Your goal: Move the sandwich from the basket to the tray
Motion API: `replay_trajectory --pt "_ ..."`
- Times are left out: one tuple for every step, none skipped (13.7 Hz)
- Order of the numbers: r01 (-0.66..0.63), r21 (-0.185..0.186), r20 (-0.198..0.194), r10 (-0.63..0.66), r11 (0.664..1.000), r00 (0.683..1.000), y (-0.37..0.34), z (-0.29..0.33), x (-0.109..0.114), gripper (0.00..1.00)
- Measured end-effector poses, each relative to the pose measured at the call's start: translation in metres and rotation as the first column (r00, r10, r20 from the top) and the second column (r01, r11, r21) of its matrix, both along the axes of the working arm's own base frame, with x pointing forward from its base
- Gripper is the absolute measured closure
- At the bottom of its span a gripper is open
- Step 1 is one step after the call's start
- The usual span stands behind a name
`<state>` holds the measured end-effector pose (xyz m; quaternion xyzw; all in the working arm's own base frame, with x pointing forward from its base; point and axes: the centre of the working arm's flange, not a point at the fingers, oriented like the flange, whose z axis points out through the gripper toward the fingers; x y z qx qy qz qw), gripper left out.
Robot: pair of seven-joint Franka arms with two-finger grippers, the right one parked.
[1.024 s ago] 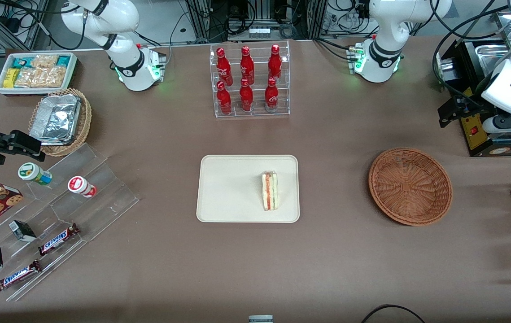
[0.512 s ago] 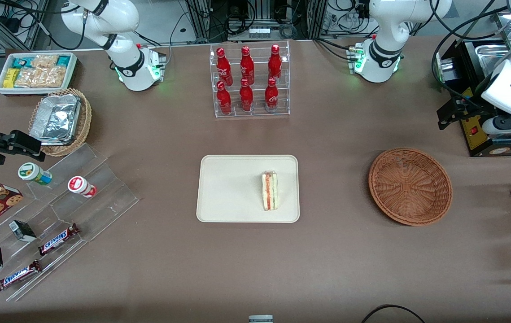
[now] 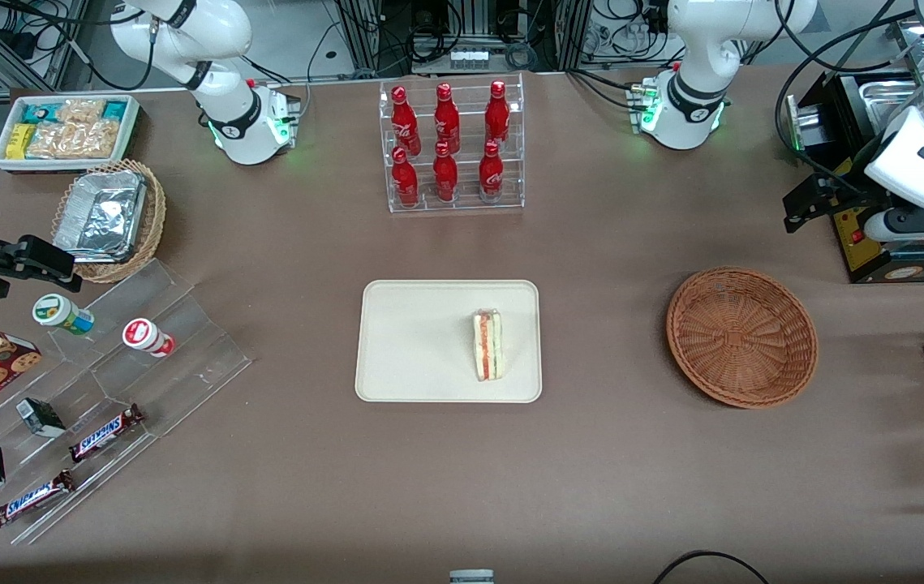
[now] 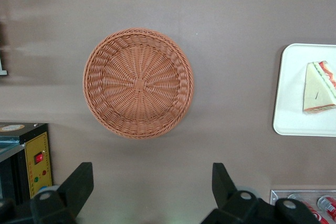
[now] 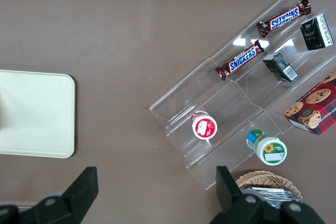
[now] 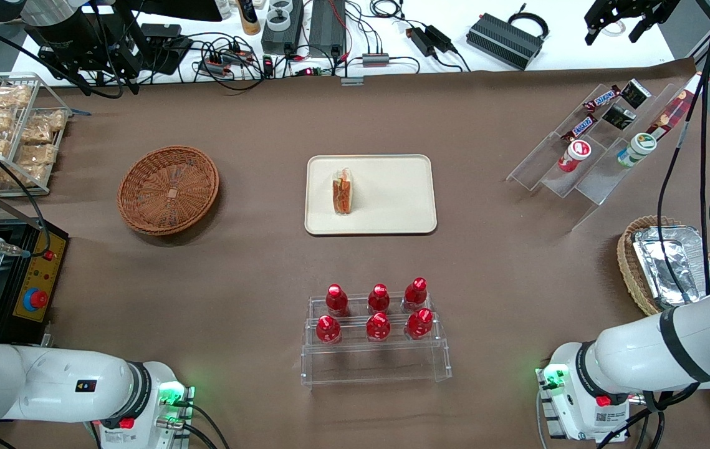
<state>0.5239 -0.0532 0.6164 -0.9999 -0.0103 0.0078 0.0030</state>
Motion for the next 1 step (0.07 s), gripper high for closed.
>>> replay_trajectory --pt "0.001 0.000 -0.004 -0.001 1.000 1.000 -0.0002 -0.0003 -0.0004 0.00"
